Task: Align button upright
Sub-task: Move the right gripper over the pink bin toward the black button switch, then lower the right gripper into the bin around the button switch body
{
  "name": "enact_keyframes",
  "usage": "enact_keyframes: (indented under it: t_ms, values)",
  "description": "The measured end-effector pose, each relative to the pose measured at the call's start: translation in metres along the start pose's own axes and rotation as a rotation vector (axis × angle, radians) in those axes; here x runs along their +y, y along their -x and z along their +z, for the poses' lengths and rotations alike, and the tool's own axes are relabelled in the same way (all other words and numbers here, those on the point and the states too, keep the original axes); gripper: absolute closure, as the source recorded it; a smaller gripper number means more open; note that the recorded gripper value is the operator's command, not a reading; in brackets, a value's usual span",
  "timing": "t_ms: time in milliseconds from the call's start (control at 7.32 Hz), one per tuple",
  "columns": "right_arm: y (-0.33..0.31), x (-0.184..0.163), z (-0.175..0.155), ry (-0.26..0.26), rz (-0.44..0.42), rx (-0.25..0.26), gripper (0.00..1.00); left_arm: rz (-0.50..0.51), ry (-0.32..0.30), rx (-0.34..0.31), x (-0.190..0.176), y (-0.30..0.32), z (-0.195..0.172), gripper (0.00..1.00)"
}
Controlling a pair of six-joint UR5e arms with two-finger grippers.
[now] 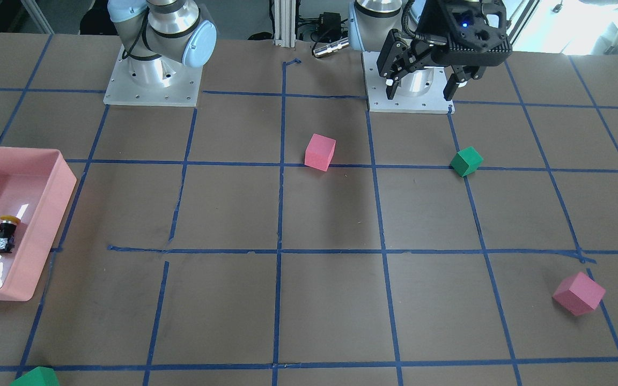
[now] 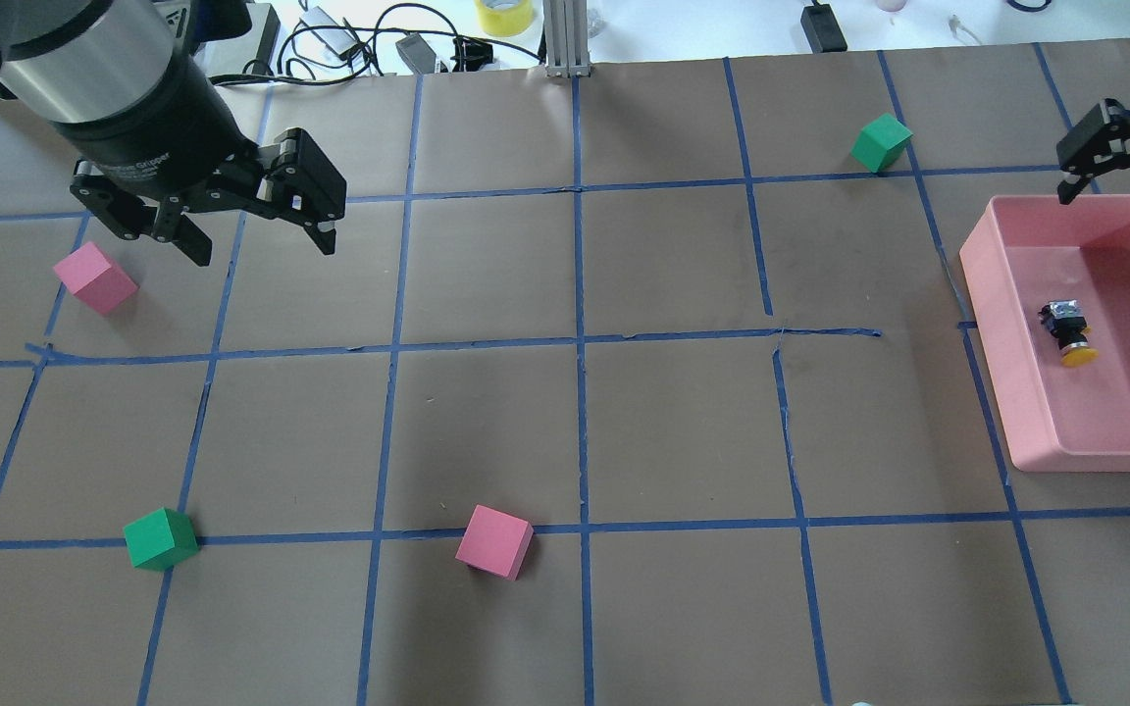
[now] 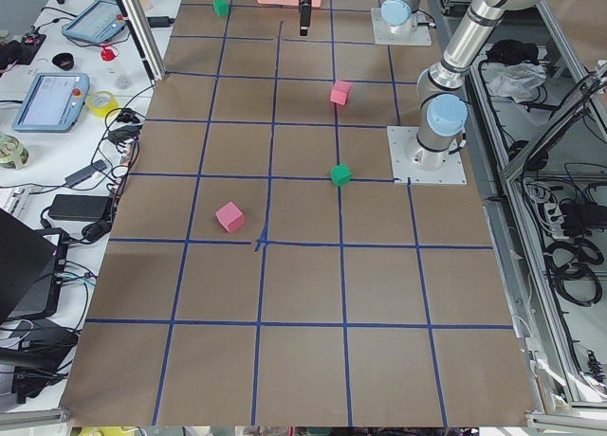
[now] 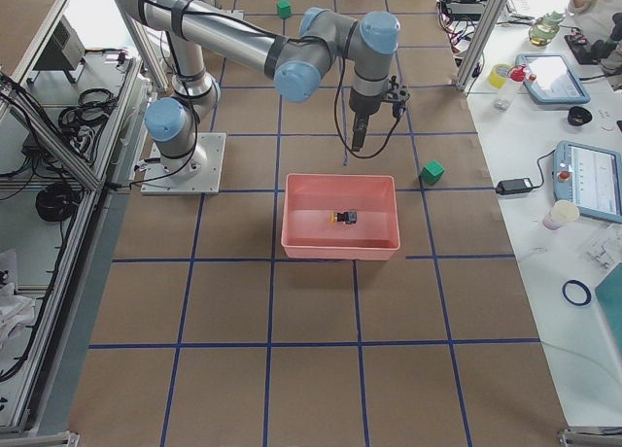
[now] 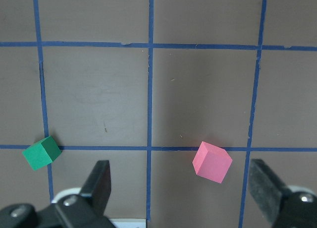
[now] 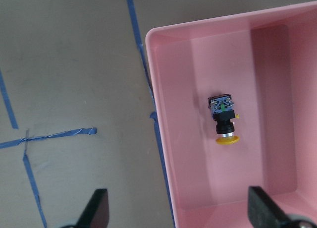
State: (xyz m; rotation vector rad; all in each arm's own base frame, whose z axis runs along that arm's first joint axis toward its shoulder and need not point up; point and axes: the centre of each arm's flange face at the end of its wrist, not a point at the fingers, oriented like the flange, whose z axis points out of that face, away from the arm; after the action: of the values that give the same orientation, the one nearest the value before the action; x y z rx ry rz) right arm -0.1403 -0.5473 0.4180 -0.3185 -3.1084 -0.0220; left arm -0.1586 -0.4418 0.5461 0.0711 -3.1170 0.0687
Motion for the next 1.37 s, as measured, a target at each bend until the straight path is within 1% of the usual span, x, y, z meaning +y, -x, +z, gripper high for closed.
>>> enact_keyframes:
  t_ms: [410,820,1093,1366]
  values:
    - [-0.034,-0.007,0.027,-0.006,0.034,0.022,0.00,0.000,-0.004,0.002,-0.001,0.000,-0.001,0.00]
    - [-0.065,-0.027,0.064,-0.012,0.071,0.024,0.00,0.000,-0.007,0.004,-0.004,-0.001,-0.001,0.00]
    - [-0.075,-0.033,0.087,-0.001,0.060,0.021,0.00,0.000,-0.007,0.005,-0.004,-0.001,0.000,0.00]
    - [-0.079,-0.030,0.097,0.009,0.021,0.011,0.00,0.000,-0.015,0.003,-0.003,0.000,-0.003,0.00]
